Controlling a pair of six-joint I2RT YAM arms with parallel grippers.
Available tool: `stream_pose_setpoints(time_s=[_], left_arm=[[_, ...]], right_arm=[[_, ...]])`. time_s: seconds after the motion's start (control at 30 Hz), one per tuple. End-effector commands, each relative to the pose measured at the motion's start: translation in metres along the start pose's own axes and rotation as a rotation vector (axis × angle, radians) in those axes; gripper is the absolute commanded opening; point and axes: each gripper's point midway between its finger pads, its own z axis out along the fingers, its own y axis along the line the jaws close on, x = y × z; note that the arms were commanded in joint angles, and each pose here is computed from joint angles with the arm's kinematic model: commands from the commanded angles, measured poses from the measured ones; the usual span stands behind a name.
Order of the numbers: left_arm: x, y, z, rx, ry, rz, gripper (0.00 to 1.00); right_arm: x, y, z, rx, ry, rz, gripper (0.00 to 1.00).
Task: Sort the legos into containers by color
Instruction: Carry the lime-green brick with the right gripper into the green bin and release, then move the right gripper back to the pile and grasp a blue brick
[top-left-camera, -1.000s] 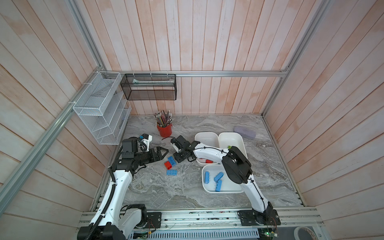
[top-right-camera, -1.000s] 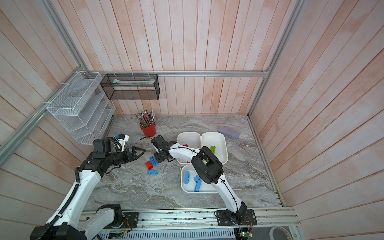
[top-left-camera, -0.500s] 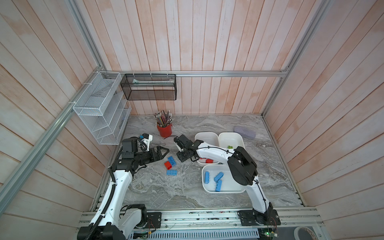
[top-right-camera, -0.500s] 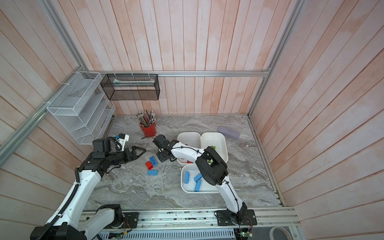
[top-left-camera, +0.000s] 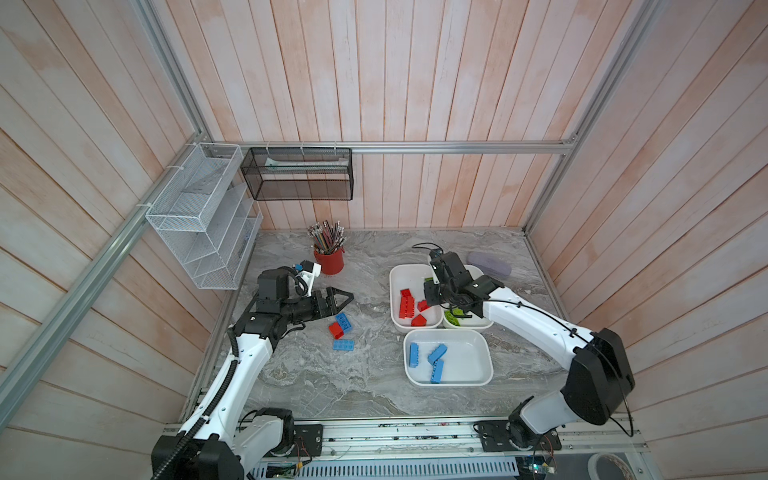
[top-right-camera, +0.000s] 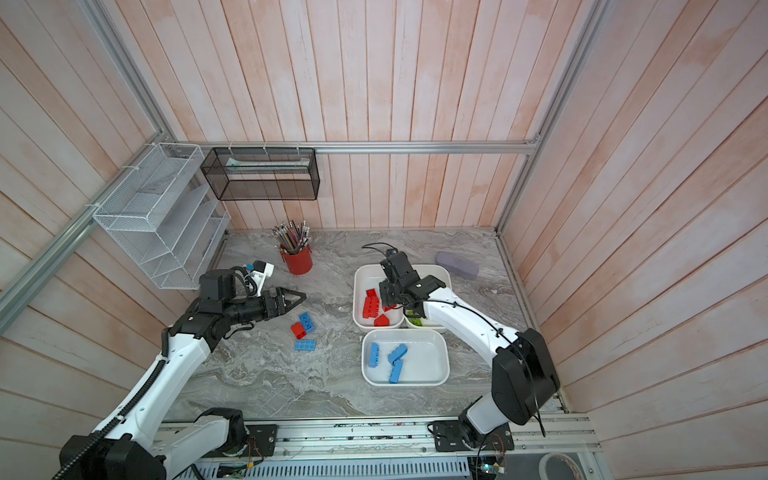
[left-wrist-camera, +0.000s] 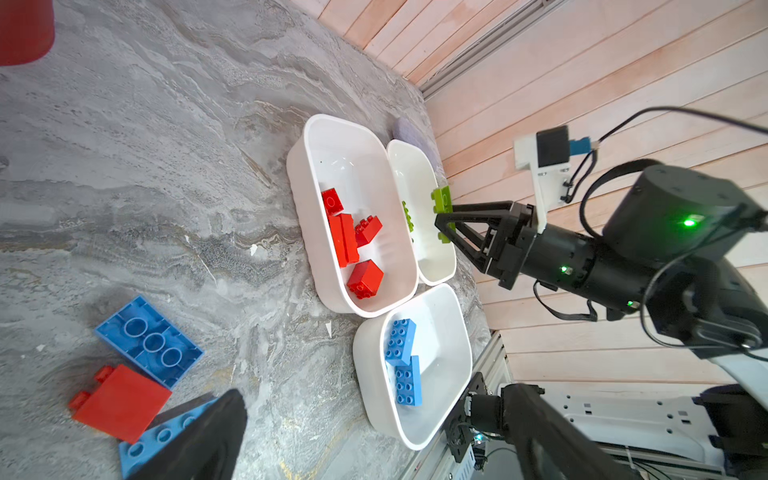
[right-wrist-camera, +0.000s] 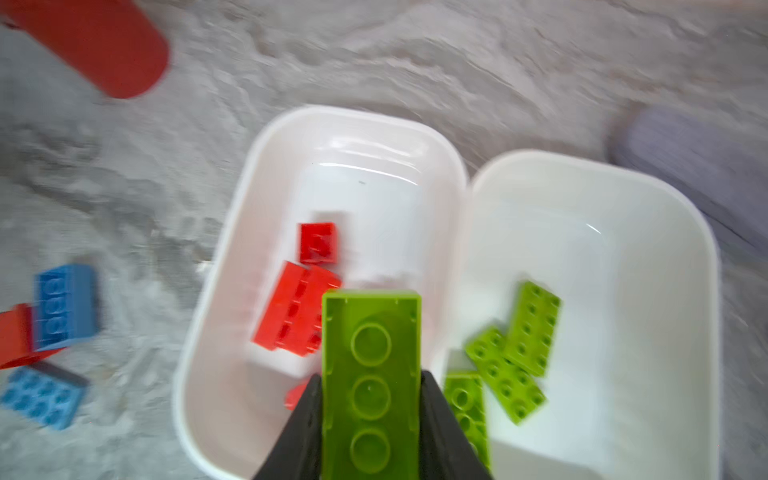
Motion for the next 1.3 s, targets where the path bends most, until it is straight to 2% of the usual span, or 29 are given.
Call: stream_pose_setpoints(time_s=[0.0,0.1,0.2,0.33,0.4,0.53,0.73,0.93,1.27], left_arm=[[-0.016,-0.016,0.0,0.038,-0.032,0.047,1.0],[-0.015,-0.014,0.002,0.029,-0.026,0.041,1.0],[-0.016,-0.013,0.002,0.023,-0.025,0.04,1.0],[-0.014,-0.012,0.0,0.004,-0.023,0.046,1.0],[-0.013,-0.01,-0.002,-0.012,-0.023,0.047,1.0],[-0.013,-0.001,-0.007,-0.053,-0.032,0.041,1.0],[-0.013,0.016,-0.022,-0.102,-0.057,0.01,1.0],[-0.012,0.025,-0.03,-0.145,-0.077,0.001,1.0],[-0.006,0.032,-0.032,-0.166,-0.071,-0.006,1.0]], right_arm=[[0.025,-0.053,0.008,0.113,0.039,0.088,0.3],[0.034,-0.078,0.02,0.126,0.048,0.131,0.34],[0.035,-0.083,0.033,0.09,0.048,0.149,0.39],[0.032,-0.078,0.043,0.057,0.088,0.121,0.61],[0.02,-0.066,0.037,0.029,0.065,0.093,0.69],[-0.008,-0.014,0.014,-0.081,-0.015,0.032,0.71],[-0.021,0.111,0.003,-0.329,-0.056,-0.06,0.74],[-0.014,0.193,0.021,-0.409,-0.041,-0.069,0.77],[0.014,0.264,0.075,-0.378,0.035,-0.105,0.83]])
